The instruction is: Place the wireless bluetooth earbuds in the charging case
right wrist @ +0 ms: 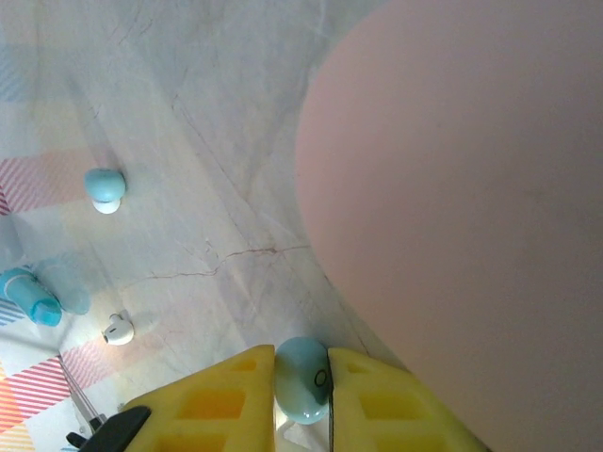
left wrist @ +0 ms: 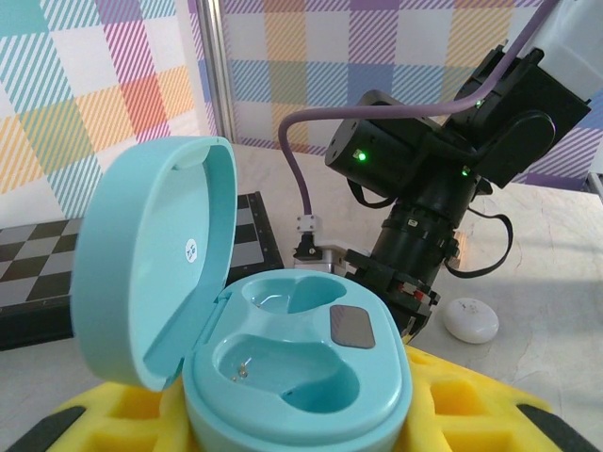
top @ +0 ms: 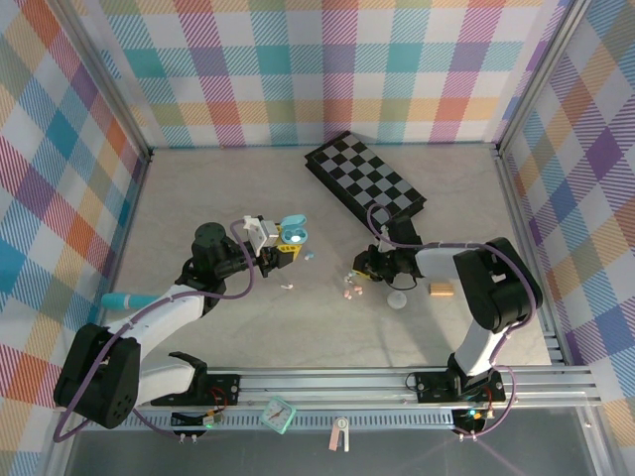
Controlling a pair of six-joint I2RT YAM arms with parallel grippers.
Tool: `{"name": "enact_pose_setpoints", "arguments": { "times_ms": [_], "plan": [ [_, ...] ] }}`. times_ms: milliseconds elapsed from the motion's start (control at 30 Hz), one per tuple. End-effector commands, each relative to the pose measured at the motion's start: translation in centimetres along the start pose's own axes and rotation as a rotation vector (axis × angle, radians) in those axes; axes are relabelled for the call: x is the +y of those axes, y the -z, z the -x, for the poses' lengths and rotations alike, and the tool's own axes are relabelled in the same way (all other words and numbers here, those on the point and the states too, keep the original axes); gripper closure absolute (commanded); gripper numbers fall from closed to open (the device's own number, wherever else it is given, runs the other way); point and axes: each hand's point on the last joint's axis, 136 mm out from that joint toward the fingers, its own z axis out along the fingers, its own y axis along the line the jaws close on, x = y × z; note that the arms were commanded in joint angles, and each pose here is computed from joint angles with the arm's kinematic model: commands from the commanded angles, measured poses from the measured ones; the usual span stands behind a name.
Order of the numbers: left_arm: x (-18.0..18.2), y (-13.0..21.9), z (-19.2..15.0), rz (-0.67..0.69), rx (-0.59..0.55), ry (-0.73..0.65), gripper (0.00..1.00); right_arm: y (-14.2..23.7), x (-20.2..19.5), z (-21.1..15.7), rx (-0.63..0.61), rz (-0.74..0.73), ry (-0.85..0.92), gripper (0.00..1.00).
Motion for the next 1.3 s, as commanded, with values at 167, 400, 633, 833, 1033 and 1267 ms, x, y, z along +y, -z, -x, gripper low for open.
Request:
{"name": "enact_pose_setpoints", "arguments": {
  "times_ms": [167,400,633,833,1033,1267],
  "plan": [
    [0.1,0.1,2.0,-0.016,-0.04,-0.06,0.65,-0.7,-1.0,-1.2,0.063,-0.051,-0.002,0.71],
    [0.0,0.2,2.1,-0.015,-0.042,-0.06,0.65,-1.3,-1.8,-1.7,0.105,-0.14,0.01,0.7],
    [-0.1,0.4,2.3,-0.01,-0.044,-0.067,0.65,-1.2,-3.4,-2.0,0.126,-0.282,0.026,0.76],
    [0.1,0.3,1.7,-0.003,-0.031,-0.062,0.65,-0.2,-2.3,-1.3,0.082,-0.302,0.097,0.81],
    [0.1,0.0,1.1,-0.007,-0.02,-0.053,0.65,3.3,0.5,0.2,-0.026,-0.343,0.239,0.82],
    [0.1,-0.9,0.5,-0.018,0.006,-0.034,0.65,7.5,5.5,1.0,-0.151,-0.312,0.412,0.82]
  ]
}}
